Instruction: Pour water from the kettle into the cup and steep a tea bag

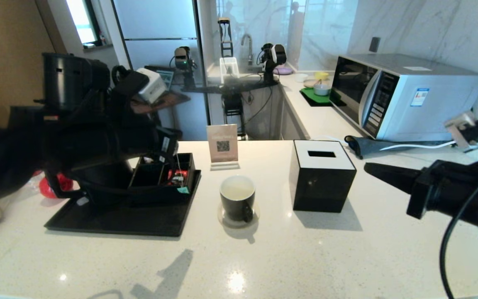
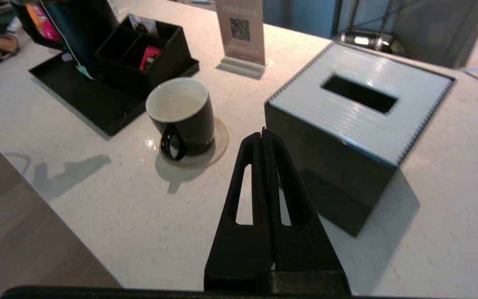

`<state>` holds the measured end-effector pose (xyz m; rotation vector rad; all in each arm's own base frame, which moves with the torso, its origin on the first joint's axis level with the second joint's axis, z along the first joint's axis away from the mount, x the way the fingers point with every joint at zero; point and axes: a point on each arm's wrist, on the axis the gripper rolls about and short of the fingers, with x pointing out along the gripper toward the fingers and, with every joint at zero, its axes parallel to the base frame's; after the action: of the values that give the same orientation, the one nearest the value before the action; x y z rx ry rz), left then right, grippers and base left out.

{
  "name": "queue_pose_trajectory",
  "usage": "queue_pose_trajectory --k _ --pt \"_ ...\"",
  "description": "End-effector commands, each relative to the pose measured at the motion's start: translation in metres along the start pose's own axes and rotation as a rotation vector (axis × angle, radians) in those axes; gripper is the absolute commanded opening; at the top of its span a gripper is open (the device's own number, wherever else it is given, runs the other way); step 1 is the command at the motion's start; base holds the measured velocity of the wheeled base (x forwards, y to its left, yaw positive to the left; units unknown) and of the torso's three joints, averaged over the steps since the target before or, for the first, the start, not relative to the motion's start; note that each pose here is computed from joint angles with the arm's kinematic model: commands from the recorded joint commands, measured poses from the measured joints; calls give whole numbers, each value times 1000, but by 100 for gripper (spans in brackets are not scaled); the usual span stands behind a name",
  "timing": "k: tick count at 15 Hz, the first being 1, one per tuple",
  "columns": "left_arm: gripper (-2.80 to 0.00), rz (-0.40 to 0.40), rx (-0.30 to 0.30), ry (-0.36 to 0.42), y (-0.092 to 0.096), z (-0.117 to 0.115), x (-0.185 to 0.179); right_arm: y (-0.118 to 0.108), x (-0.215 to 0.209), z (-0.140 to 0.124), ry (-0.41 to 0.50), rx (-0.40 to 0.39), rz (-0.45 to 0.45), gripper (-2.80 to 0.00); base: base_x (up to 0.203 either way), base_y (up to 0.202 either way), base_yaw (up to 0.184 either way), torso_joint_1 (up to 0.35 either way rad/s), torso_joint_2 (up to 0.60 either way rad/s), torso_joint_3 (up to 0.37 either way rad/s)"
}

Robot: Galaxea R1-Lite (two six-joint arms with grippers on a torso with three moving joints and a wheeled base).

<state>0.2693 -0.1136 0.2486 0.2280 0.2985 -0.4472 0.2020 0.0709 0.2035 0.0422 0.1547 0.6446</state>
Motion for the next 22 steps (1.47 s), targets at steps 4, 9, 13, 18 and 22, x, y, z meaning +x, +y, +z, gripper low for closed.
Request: queue_pose_trajectory --k 4,9,13,18,22 --pt "-280 -43 16 0 -12 9 9 -12 64 -22 -22 3 222 -280 0 0 0 0 0 0" --pt "-280 -93 34 -18 -28 24 18 -2 112 -24 -95 58 362 -280 0 0 0 0 0 0" --pt "-280 -123 45 -33 -39 31 21 16 144 -21 -152 85 447 -280 0 0 0 0 0 0" --pt "-280 -155 57 -44 -50 33 18 41 157 -26 -154 105 528 0 0 0 0 0 0 0" --pt "-280 -165 60 -52 -53 35 16 57 164 -33 -139 107 574 0 0 0 0 0 0 0"
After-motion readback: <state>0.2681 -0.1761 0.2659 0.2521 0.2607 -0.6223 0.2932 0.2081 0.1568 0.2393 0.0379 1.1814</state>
